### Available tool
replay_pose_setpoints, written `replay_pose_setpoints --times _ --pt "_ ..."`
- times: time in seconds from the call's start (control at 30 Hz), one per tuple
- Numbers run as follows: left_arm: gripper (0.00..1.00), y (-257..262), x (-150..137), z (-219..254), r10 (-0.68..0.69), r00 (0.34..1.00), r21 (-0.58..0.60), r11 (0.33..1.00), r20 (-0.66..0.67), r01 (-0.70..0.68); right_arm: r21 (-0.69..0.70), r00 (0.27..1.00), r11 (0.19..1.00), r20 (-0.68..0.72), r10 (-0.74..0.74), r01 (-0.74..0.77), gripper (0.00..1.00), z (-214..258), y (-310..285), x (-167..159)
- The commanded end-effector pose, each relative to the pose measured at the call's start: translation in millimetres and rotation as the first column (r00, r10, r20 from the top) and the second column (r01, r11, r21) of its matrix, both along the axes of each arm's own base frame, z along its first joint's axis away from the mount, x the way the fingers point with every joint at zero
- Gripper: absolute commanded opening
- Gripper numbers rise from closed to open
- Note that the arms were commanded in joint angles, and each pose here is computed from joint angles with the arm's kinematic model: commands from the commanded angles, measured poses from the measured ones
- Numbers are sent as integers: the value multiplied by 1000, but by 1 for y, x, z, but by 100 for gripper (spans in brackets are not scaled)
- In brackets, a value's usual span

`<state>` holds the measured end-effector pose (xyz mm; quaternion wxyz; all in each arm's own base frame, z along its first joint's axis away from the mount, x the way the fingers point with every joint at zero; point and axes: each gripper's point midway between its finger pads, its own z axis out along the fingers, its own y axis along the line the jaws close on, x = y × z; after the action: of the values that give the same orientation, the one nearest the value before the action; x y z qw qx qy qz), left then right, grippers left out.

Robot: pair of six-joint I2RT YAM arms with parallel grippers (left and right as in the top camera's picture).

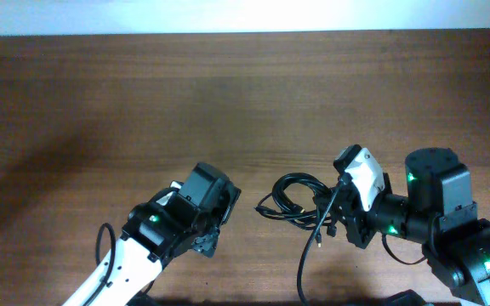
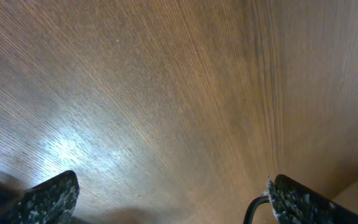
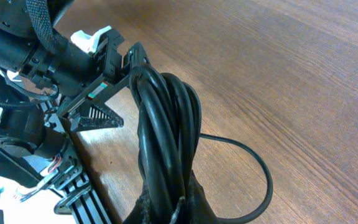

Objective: Untangle cables

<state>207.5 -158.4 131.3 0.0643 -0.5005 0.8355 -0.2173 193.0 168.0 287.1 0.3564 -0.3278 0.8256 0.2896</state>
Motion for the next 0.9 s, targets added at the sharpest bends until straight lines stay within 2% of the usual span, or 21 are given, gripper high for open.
replay_pose_setpoints --times 0.0,0.1,0.13,0.2,0.33,0.4,0.43,0.47,0.5,0.57,0.6,0.63,0.7,0.87 --pt "96 -2 0 1 -156 987 48 987 42 154 14 1000 1000 14 -1 0 4 6 0 -1" --pt "100 -16 -2 7 -436 891 91 900 125 427 21 1000 1000 11 7 -8 4 7 2 -2" --pt "100 -31 -3 13 -559 807 84 828 188 554 30 1000 999 11 17 -18 4 8 3 -4" --pt "99 -35 -4 15 -621 755 106 783 211 613 36 1000 999 10 24 -24 4 9 4 -5" --pt "96 -52 -14 23 -668 698 25 727 257 686 36 1000 999 10 24 -24 4 9 4 -5" --pt "96 -53 -13 24 -684 677 38 711 271 703 36 1000 999 9 24 -24 4 9 4 -5" --pt "95 -46 -8 21 -712 648 120 693 269 711 36 1000 999 9 24 -24 4 9 4 -5" --pt "99 -22 3 11 -745 633 280 667 211 691 35 1000 999 6 24 -24 4 8 4 -5" --pt "99 2 4 1 -739 662 379 652 124 657 34 1000 999 4 23 -24 4 8 4 -5" --pt "99 27 -1 -7 -744 668 457 600 19 656 34 1000 999 5 23 -24 4 8 4 -5" --pt "99 29 -4 -8 -768 640 468 565 -3 679 34 1000 999 6 23 -24 4 8 4 -5" --pt "99 22 -7 -8 -829 559 461 496 0 736 34 1000 999 7 23 -24 4 8 4 -5" --pt "99 6 -9 -4 -875 482 430 455 54 779 34 1000 999 6 24 -24 4 8 4 -5" --pt "99 -34 12 20 -869 414 412 493 270 766 33 1000 999 1 24 -24 4 7 4 -6"
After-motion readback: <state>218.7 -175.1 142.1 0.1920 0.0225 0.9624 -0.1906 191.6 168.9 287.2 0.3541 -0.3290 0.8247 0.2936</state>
